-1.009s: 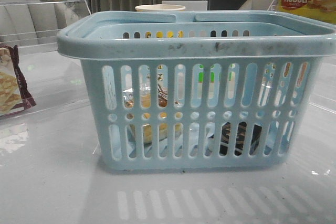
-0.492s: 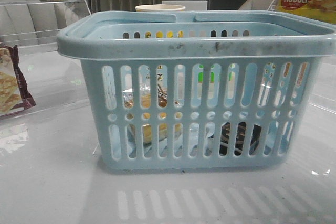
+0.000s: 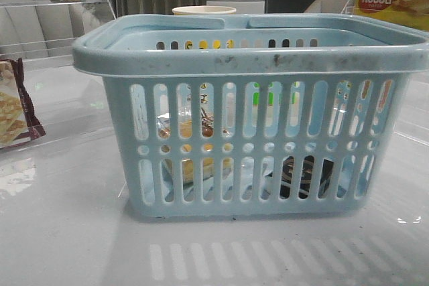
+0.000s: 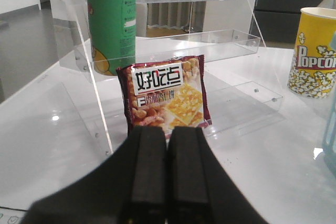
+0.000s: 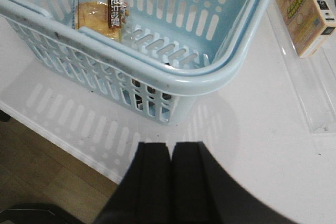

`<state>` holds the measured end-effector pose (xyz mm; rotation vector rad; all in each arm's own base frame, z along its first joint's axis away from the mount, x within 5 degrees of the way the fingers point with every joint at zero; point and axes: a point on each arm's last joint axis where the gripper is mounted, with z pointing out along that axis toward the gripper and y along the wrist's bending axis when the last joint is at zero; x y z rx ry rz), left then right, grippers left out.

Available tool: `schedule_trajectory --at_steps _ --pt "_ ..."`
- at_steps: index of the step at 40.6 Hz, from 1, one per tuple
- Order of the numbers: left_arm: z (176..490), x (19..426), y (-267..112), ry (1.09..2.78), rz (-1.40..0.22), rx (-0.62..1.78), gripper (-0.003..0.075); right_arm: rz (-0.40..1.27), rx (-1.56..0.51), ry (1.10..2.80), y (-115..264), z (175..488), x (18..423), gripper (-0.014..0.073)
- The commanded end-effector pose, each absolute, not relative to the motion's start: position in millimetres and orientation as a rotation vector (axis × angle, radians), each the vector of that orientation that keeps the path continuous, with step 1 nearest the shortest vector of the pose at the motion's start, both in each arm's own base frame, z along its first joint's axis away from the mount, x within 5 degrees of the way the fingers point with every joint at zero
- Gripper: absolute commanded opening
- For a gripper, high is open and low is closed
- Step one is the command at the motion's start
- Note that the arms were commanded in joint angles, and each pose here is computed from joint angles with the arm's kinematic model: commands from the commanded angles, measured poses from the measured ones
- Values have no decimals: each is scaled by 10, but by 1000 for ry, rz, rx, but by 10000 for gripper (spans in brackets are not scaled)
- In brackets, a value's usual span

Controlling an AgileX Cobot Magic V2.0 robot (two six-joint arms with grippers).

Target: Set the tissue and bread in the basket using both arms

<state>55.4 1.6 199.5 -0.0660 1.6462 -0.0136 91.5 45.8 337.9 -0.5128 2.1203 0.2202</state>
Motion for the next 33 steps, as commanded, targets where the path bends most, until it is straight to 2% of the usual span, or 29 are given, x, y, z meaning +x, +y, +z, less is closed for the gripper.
schedule_trajectory --at_steps 1,33 --pt "2131 538 19 1500 -26 -79 91 216 -508 2026 460 3514 940 57" --pt "2138 542 -17 1449 -51 1 91 216 -508 2027 459 3514 940 57"
